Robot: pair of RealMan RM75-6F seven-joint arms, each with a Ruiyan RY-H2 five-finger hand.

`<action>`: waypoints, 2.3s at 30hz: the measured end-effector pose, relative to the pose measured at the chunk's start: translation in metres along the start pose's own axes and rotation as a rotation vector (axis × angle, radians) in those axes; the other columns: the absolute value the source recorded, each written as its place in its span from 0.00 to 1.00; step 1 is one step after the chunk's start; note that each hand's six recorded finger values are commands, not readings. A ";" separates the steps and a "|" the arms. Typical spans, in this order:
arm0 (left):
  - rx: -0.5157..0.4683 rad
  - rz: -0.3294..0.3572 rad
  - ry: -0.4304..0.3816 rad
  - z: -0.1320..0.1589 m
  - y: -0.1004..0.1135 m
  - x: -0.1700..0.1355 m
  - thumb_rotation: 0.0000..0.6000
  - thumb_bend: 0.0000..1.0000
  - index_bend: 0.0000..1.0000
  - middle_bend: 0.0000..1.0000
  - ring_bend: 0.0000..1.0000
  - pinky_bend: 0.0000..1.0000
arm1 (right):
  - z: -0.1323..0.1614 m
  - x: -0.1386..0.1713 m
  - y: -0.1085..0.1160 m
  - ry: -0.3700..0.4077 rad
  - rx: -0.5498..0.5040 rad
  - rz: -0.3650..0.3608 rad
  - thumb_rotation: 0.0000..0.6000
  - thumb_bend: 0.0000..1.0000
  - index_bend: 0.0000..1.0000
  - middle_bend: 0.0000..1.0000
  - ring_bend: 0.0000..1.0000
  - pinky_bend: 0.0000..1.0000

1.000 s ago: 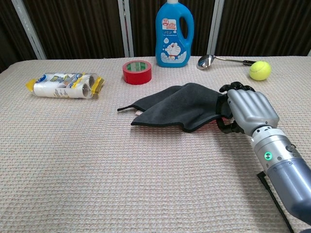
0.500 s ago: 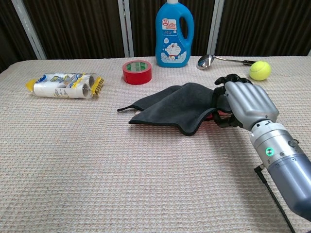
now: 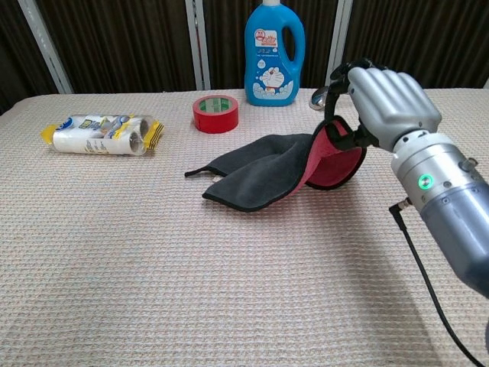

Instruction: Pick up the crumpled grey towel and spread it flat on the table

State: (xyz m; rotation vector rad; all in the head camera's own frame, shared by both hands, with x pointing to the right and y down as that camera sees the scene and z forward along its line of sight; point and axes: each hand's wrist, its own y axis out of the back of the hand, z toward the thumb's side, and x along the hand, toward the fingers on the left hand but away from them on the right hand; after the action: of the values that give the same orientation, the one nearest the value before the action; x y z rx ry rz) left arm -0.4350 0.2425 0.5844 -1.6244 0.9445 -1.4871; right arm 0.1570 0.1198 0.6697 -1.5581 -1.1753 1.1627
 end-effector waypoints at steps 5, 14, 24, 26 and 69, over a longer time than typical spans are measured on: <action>-0.016 -0.014 0.000 0.002 -0.004 0.005 1.00 0.00 0.00 0.00 0.00 0.01 | 0.006 -0.020 0.022 -0.004 0.042 -0.026 1.00 0.56 0.60 0.19 0.07 0.11; -0.059 -0.039 -0.007 0.010 -0.008 0.018 1.00 0.00 0.00 0.00 0.00 0.01 | 0.020 -0.047 0.055 -0.013 0.091 -0.061 1.00 0.56 0.60 0.19 0.07 0.11; -0.171 0.000 -0.057 0.048 0.002 0.047 1.00 0.03 0.04 0.02 0.00 0.01 | 0.036 -0.062 0.076 -0.019 0.142 -0.079 1.00 0.56 0.61 0.19 0.07 0.11; -0.210 0.003 -0.053 0.056 0.004 0.054 1.00 0.05 0.09 0.04 0.00 0.02 | 0.039 -0.065 0.079 -0.020 0.148 -0.083 1.00 0.56 0.61 0.19 0.07 0.11; -0.390 -0.158 0.000 0.225 -0.056 0.180 1.00 0.17 0.42 0.07 0.00 0.02 | 0.064 -0.074 0.085 -0.014 0.192 -0.085 1.00 0.56 0.61 0.21 0.07 0.11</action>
State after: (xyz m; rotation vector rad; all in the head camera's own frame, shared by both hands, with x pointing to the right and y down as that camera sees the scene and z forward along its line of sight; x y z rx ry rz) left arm -0.1973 0.1172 0.7025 -2.0158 1.1851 -1.4695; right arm 0.1012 0.0363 0.5882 -1.3445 -1.0944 1.1951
